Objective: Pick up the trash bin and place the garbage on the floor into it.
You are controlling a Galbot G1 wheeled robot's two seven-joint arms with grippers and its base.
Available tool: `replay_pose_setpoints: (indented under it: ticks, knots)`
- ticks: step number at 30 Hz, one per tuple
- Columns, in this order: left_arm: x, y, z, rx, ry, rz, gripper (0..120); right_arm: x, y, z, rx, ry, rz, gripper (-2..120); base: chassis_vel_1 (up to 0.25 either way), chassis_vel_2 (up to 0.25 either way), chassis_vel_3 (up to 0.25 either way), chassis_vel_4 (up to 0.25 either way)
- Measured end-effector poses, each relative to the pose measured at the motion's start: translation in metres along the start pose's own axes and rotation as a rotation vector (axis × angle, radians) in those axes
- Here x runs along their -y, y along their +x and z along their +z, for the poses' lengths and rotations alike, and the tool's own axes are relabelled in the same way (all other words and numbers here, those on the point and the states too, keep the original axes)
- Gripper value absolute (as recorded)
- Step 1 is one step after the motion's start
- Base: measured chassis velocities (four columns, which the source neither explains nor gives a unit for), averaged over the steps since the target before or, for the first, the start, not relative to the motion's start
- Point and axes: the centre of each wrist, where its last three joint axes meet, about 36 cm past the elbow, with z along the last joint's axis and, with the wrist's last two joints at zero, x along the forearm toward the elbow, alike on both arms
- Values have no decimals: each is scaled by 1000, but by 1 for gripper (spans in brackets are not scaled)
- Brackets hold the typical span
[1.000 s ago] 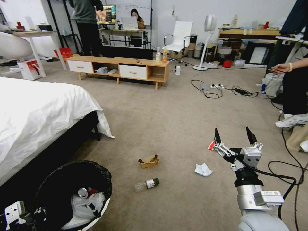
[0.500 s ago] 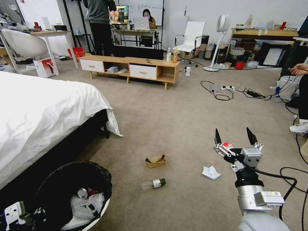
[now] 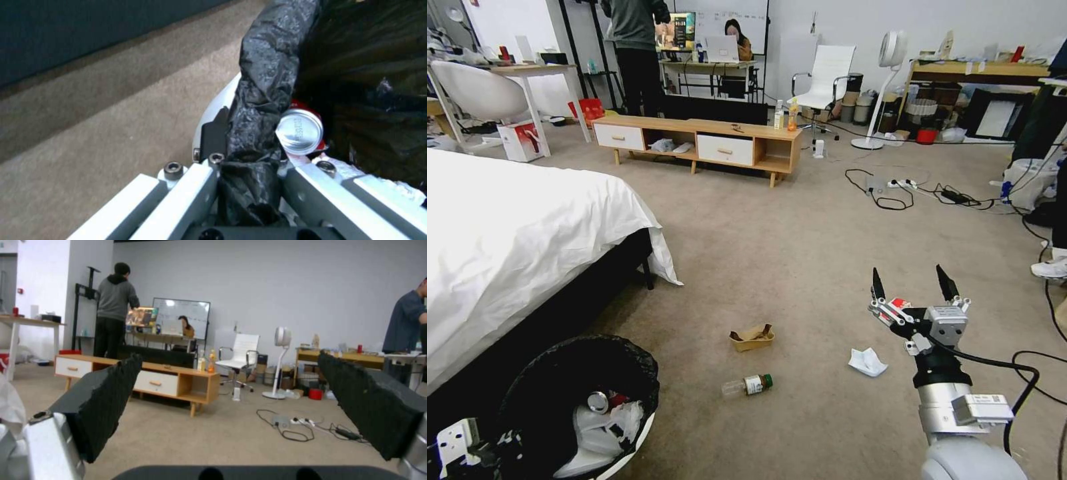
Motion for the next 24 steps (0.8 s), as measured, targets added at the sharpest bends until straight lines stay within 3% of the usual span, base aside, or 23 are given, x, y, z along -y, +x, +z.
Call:
replay_pose_setpoints:
  ticks: [14,24]
  knots:
    - [-1,-2,0,-2,3,-3,1,-2,0,4,-4,-4,1,100,-137,133,140,-143]
    - [-2,-5,1,-7,8,-1,1,-3,0,8,10,-11,-24,100,-30,39,43,-39]
